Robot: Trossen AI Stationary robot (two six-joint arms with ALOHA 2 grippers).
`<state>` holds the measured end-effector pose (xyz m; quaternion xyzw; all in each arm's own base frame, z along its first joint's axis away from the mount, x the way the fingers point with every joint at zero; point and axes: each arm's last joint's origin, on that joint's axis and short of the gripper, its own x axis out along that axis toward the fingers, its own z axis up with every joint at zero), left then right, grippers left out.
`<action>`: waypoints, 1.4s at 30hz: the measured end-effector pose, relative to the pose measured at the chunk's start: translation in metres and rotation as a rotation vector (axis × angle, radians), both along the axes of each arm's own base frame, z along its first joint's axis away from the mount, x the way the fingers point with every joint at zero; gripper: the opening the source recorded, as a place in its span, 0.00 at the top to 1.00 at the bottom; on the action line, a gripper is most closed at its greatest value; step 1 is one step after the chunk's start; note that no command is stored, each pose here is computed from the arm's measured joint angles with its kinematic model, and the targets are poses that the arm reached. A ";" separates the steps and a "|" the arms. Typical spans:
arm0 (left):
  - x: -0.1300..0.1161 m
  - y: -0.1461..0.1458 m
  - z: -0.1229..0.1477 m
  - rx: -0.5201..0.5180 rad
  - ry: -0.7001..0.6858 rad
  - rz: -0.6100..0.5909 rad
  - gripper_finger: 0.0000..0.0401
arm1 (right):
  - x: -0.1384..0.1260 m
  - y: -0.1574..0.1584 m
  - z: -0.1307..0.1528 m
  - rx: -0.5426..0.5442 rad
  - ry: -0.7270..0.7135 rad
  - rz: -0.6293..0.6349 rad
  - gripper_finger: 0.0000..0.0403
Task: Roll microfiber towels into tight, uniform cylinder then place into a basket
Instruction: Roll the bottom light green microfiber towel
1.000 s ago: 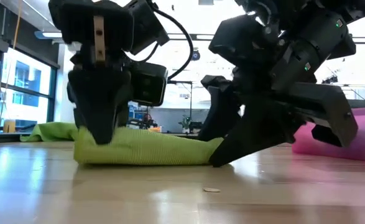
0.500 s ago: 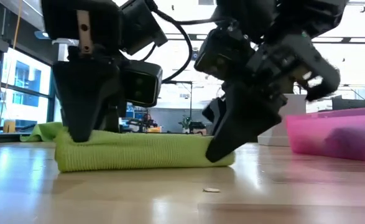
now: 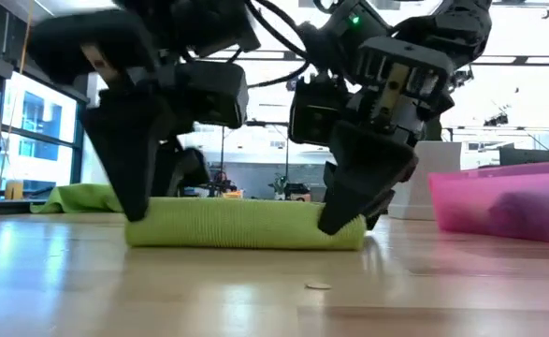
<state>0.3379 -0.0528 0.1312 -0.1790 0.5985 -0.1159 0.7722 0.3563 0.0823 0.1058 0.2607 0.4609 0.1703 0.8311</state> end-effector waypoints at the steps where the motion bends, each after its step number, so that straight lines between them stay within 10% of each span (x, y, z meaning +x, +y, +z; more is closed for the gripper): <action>1: 0.000 0.000 0.004 0.061 0.012 -0.007 0.73 | 0.000 -0.001 0.000 0.003 0.003 -0.004 0.97; 11: -0.011 -0.039 0.059 0.450 -0.135 -0.076 0.73 | 0.001 -0.014 0.000 0.147 0.108 -0.066 0.97; 20: -0.008 -0.076 0.046 0.658 -0.273 -0.119 0.73 | 0.001 -0.031 -0.001 0.210 0.213 -0.198 0.97; 36: 0.005 -0.054 0.007 0.712 -0.125 0.019 0.73 | 0.001 -0.032 -0.001 0.211 0.226 -0.219 0.97; 42: 0.012 -0.037 0.003 0.488 -0.065 0.008 0.73 | 0.001 -0.032 -0.001 0.177 0.186 -0.171 0.96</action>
